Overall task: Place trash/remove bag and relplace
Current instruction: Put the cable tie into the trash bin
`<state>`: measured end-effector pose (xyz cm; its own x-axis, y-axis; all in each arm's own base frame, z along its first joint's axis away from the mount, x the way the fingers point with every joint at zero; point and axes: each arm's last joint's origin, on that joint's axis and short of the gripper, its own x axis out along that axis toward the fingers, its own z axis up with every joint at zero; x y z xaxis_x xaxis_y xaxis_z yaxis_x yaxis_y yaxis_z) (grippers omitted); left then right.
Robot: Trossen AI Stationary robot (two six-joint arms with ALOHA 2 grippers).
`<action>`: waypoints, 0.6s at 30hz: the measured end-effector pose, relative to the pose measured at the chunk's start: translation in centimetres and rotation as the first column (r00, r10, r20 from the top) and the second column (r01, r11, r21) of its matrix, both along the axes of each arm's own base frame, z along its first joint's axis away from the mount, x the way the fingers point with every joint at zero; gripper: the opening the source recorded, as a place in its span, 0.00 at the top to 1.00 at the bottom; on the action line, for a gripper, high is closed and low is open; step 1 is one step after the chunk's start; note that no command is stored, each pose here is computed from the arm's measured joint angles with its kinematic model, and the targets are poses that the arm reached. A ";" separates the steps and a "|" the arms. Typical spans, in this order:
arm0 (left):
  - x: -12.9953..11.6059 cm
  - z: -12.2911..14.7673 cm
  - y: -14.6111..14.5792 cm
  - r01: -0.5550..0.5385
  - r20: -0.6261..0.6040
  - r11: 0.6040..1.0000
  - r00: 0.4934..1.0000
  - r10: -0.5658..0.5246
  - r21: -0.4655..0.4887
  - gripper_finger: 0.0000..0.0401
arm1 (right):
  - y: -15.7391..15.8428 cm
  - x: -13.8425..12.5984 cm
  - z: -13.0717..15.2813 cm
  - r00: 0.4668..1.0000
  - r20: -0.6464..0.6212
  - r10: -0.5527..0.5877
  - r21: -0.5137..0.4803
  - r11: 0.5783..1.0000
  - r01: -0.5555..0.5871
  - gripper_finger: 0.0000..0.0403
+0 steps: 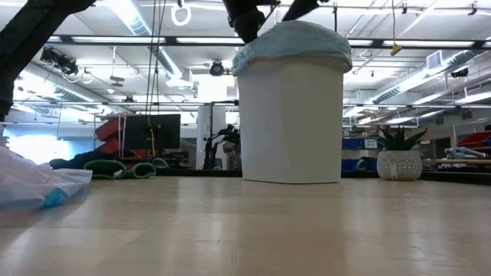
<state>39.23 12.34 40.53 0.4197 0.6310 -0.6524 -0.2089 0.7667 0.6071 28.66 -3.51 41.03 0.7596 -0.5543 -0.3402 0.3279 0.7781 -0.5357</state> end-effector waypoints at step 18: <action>1.1 0.7 1.6 0.172 0.222 0.977 0.965 -0.142 -0.123 0.94 | 0.9 -7.7 6.8 0.910 0.411 -0.060 0.028 0.998 0.053 0.82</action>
<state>40.30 13.93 41.24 0.6439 0.4543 -0.6156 -0.1905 0.8745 0.4461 21.01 -2.59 47.82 0.8017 -0.5975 -0.0136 0.5601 0.7591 -0.3316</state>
